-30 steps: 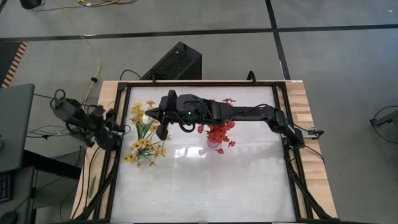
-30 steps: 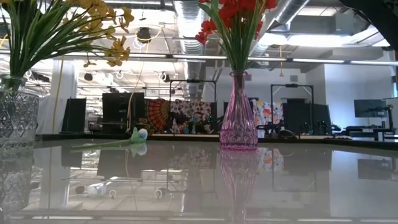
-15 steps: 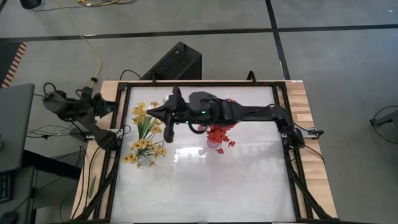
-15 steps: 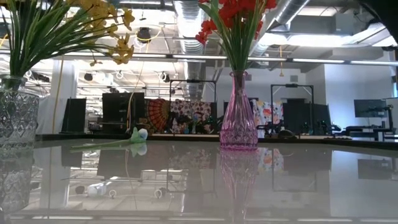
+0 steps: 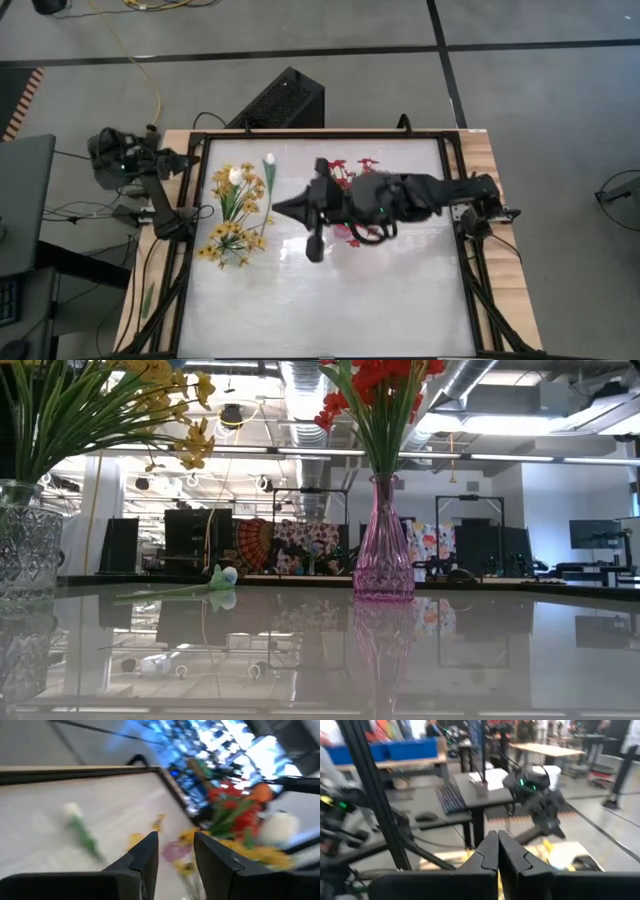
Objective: Sort flowers into vase by color
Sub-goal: Put the white flower into the transparent vase
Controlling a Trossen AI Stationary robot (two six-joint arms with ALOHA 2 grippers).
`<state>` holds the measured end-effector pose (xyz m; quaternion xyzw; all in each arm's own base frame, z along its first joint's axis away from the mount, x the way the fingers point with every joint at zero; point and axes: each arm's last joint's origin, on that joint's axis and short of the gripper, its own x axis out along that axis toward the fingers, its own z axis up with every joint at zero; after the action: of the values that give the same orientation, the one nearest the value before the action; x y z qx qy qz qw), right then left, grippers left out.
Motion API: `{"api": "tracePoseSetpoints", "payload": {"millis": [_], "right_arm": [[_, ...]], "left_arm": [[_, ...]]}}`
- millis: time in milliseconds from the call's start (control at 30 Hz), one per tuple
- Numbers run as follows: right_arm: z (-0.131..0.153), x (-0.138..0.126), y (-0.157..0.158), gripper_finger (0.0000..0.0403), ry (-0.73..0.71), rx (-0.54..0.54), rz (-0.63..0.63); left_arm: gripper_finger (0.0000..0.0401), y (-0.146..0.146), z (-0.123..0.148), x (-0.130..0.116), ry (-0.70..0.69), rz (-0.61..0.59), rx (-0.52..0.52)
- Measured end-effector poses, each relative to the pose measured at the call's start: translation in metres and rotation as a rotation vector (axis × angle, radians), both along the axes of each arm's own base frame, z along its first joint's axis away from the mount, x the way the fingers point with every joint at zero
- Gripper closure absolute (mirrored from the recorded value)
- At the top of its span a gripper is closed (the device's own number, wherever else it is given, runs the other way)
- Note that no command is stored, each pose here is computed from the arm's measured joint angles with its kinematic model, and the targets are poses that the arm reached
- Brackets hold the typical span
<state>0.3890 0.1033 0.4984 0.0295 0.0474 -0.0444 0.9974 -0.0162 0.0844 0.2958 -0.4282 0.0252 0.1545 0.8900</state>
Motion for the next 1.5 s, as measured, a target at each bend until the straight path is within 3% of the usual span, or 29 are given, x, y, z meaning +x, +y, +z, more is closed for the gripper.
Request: {"api": "tracePoseSetpoints", "payload": {"millis": [167,433,567,767,1067,1267,1500], "right_arm": [[-0.004,-0.011,0.022,0.0376,0.055,-0.036,-0.062],[-0.01,-0.018,0.04,0.0376,0.096,-0.006,-0.043],[-0.01,-0.02,0.045,0.0376,0.101,-0.003,-0.029],[-0.01,-0.02,0.045,0.0376,0.097,0.008,-0.031],[-0.01,-0.017,0.037,0.0376,0.096,0.01,-0.054],[-0.01,-0.016,0.037,0.0376,0.097,0.01,-0.054],[-0.01,-0.016,0.037,0.0376,0.097,0.01,-0.054]], "left_arm": [[0.029,0.009,0.019,0.018,-0.096,-0.107,0.052],[0.029,0.05,0.059,0.023,-0.171,-0.103,0.045],[0.029,0.048,0.088,0.021,-0.2,-0.229,0.1],[0.029,0.018,0.121,0.016,-0.364,-0.423,0.204],[0.029,-0.068,0.174,0.034,-0.551,-0.509,0.505],[0.029,-0.131,0.197,0.054,-0.558,-0.434,0.815],[0.029,-0.161,0.213,0.074,-0.466,-0.356,0.935]]}}
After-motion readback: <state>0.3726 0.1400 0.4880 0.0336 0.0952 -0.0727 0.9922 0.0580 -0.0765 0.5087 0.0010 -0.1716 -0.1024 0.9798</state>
